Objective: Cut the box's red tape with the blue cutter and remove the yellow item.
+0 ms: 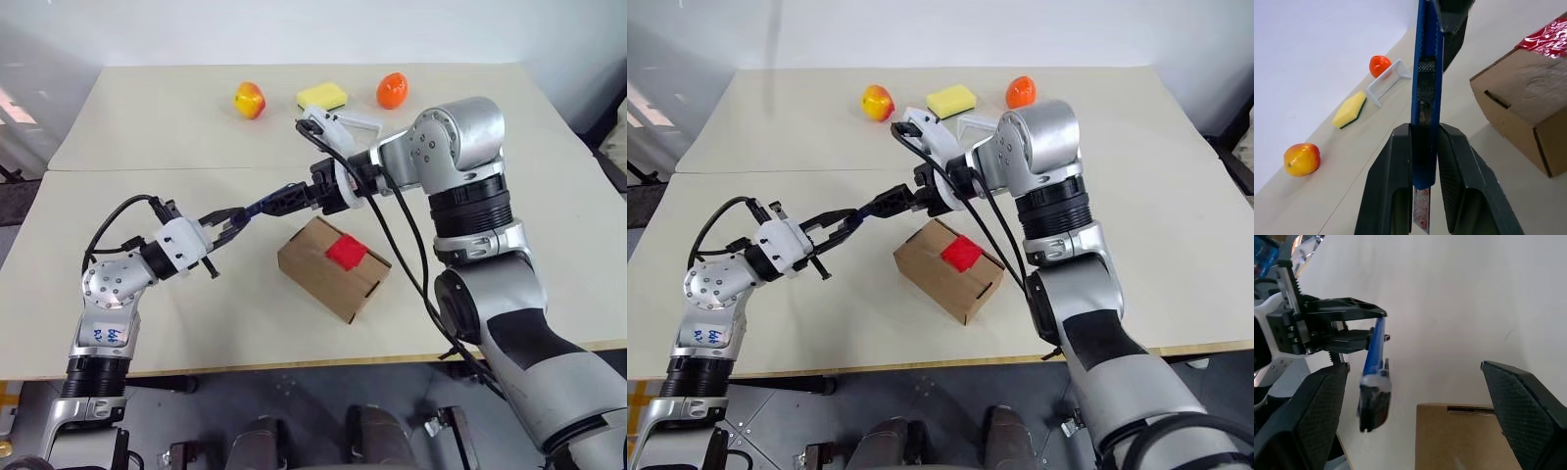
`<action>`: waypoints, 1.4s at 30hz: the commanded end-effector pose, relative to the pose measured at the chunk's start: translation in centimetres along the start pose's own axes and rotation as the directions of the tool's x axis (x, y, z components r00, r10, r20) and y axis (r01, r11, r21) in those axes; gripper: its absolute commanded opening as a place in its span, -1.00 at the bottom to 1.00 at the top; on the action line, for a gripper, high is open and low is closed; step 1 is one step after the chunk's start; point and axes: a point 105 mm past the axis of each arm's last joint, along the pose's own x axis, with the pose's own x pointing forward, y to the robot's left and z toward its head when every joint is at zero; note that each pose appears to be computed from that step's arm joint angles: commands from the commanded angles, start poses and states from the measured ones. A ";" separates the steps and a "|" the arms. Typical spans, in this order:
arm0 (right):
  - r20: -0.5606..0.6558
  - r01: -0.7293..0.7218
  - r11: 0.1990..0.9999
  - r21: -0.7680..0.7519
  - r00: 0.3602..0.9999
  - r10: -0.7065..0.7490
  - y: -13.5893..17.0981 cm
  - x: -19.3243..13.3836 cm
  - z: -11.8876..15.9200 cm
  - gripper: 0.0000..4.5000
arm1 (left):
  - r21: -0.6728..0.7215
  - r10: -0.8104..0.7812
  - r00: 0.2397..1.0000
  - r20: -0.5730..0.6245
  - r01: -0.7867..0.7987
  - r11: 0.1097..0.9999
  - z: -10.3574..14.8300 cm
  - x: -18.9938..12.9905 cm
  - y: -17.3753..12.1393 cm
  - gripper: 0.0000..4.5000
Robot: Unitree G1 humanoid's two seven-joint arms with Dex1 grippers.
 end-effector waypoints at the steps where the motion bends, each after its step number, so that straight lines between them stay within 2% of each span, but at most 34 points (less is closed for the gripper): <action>1: 0.041 -0.019 0.999 -0.034 0.999 0.020 1.0 -0.1 1.6 0.99 | 0.031 0.016 0.999 0.037 -0.017 0.999 0.9 0.3 0.3 -0.77; 7: 0.028 -0.020 1.000 -0.022 0.999 0.020 0.7 0.2 1.5 0.99 | 0.033 0.017 0.999 0.038 -0.018 0.999 1.0 0.2 0.2 -0.77; 10: 0.016 -0.030 0.999 -0.031 0.999 0.031 0.8 0.3 1.2 0.74 | 0.034 0.021 0.999 0.038 -0.022 0.999 1.0 0.2 0.3 -0.77; 20: 0.027 -0.037 0.999 -0.029 0.999 0.038 0.9 0.4 1.4 -0.84 | 0.035 0.025 0.999 0.039 -0.026 0.999 1.1 0.2 0.3 -0.77; 21: 0.028 -0.038 0.999 -0.034 0.999 0.039 1.0 0.3 1.4 -0.94 | 0.034 0.025 0.999 0.039 -0.026 0.999 1.1 0.2 0.2 -0.77; 32: 0.029 -0.081 0.995 -0.052 0.996 0.083 1.9 -1.1 0.8 -0.93 | 0.007 0.054 0.998 0.013 -0.054 0.999 0.6 0.3 0.8 -0.77; 33: 0.038 -0.075 0.996 -0.051 0.996 0.077 1.8 -1.2 0.9 -0.93 | -0.035 0.065 0.998 -0.005 -0.065 0.997 0.3 0.3 1.0 -0.77; 36: 0.110 -0.044 0.996 -0.074 0.993 0.052 1.2 -2.6 1.7 -0.93 | -0.150 0.116 0.983 -0.145 -0.137 0.979 -1.6 -1.3 2.6 -0.40; 39: 0.145 -0.030 0.996 -0.087 0.988 0.043 1.0 -3.3 2.1 -0.93 | -0.200 0.126 0.975 -0.184 -0.162 0.966 -1.8 -2.5 3.3 0.00; 42: 0.185 -0.005 0.995 -0.100 0.982 0.023 0.6 -4.4 2.6 -0.93 | -0.232 0.198 0.955 -0.219 -0.248 0.941 -1.7 -5.3 5.6 0.43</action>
